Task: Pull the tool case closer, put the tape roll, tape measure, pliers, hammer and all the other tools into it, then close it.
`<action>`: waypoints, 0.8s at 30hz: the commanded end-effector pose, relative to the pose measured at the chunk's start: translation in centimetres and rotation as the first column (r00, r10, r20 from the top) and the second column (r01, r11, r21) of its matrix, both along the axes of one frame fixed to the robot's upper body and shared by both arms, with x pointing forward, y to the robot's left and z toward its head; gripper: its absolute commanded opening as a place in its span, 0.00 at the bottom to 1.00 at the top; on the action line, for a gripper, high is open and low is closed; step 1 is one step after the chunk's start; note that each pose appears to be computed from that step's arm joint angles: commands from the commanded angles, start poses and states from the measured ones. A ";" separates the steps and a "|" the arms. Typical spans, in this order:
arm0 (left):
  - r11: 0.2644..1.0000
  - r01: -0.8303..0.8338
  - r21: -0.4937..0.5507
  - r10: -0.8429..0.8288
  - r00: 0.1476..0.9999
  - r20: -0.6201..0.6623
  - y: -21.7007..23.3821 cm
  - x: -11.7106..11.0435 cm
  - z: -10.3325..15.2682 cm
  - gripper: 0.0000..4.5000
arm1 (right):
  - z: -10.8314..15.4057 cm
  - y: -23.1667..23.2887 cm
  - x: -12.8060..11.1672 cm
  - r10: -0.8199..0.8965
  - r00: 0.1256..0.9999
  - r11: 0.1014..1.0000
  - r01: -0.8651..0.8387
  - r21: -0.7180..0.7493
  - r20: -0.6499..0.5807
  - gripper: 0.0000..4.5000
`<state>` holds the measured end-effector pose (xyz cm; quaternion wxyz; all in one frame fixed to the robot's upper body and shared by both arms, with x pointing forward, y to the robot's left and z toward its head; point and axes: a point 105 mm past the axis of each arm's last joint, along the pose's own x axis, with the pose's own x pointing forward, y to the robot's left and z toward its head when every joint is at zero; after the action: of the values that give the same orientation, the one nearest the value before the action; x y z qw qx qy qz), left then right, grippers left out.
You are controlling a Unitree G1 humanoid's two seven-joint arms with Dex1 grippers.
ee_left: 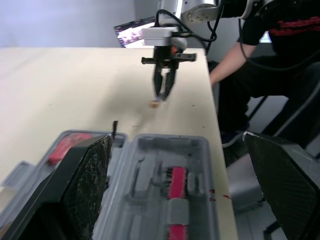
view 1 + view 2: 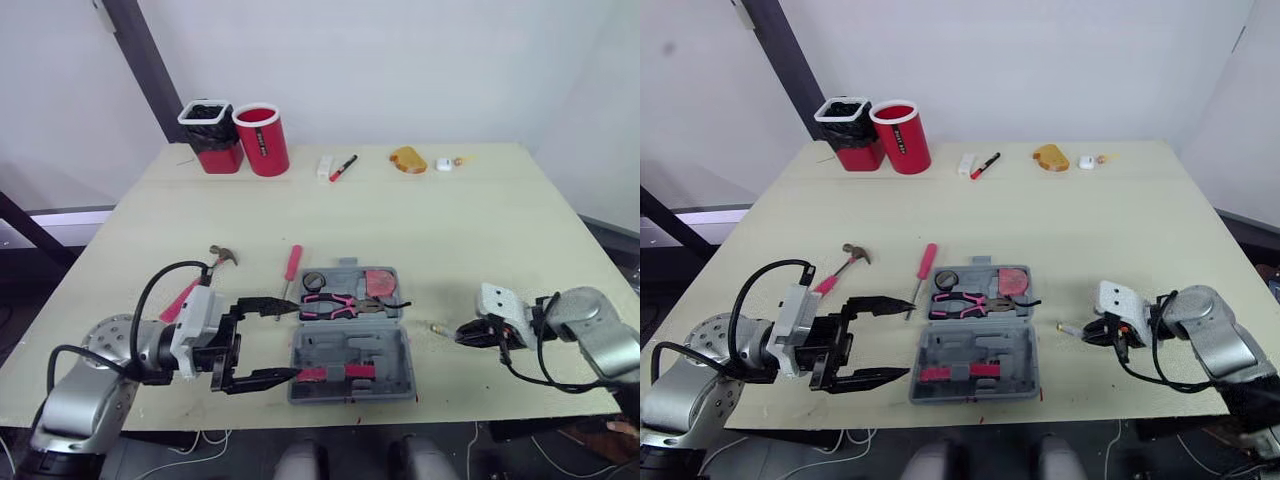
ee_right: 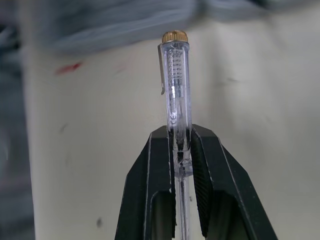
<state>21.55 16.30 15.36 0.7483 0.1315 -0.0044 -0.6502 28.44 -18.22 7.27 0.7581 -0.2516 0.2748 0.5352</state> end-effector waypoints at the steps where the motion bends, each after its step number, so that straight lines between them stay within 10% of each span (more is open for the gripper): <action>1: 0.999 0.049 -0.006 -0.049 0.999 0.024 -0.3 0.5 0.8 1.00 | 0.5 0.1 0.2 -0.401 0.911 0.914 0.405 0.031 -0.094 0.01; 15: 0.995 0.097 -0.006 -0.097 0.995 0.022 -0.7 0.9 0.7 1.00 | -2.9 1.1 -0.2 -0.815 0.559 0.565 0.825 0.009 -0.151 0.01; 24: 0.996 0.093 -0.001 -0.093 0.995 0.022 -0.6 0.9 0.7 1.00 | -1.7 1.1 -0.5 -0.753 0.654 0.633 0.750 0.192 -0.071 0.98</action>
<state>22.57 15.77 15.75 0.7217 0.1307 -0.0120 -0.6797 27.60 -16.87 4.24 0.9236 -0.0342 0.3316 0.1894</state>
